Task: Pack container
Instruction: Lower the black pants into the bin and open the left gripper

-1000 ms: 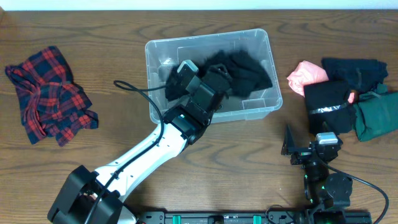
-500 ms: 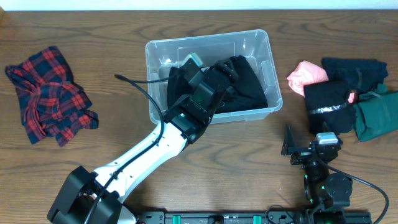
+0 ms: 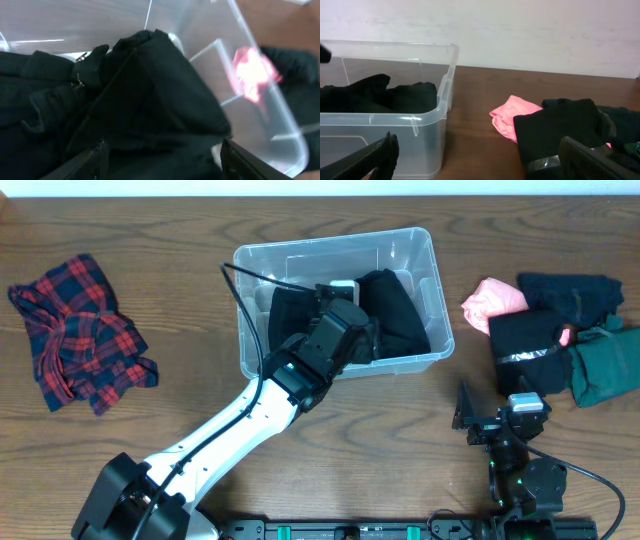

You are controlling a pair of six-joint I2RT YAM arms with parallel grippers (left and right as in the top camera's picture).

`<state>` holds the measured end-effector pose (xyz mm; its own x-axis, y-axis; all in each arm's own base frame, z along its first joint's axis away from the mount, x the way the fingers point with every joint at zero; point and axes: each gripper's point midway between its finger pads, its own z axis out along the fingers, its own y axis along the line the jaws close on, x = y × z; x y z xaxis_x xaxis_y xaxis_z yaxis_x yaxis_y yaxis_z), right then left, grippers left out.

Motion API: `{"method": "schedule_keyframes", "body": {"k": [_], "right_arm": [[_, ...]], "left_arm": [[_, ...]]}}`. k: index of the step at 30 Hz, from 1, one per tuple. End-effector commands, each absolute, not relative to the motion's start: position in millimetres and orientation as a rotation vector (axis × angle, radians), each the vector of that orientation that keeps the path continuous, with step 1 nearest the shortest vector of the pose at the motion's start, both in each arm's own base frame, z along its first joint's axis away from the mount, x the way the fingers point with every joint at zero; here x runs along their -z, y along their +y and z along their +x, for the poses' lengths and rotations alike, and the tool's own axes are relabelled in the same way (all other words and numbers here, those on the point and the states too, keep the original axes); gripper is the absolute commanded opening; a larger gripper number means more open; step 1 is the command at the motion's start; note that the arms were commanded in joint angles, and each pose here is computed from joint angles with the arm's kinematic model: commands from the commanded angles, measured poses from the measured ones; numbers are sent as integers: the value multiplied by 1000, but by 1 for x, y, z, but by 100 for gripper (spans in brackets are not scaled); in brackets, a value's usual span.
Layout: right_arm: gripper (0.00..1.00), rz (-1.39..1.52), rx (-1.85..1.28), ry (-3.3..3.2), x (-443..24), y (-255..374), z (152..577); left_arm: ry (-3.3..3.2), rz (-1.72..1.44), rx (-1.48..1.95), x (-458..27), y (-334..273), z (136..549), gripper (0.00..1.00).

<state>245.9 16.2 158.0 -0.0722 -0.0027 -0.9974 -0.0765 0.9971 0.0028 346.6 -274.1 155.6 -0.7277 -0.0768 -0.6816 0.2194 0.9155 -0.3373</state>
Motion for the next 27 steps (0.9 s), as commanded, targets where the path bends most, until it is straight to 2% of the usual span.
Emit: {"method": "schedule_keyframes", "body": {"k": [1, 10, 27], "right_arm": [[99, -46, -50, 1643, -157, 12, 246], [99, -46, -50, 1643, -157, 12, 246], [99, -45, -50, 1643, -157, 12, 246]], "left_arm": [[2305, 260, 467, -167, -274, 344, 72], [2414, 370, 314, -141, -254, 328, 72], [2462, 644, 162, -123, -238, 310, 72]]}}
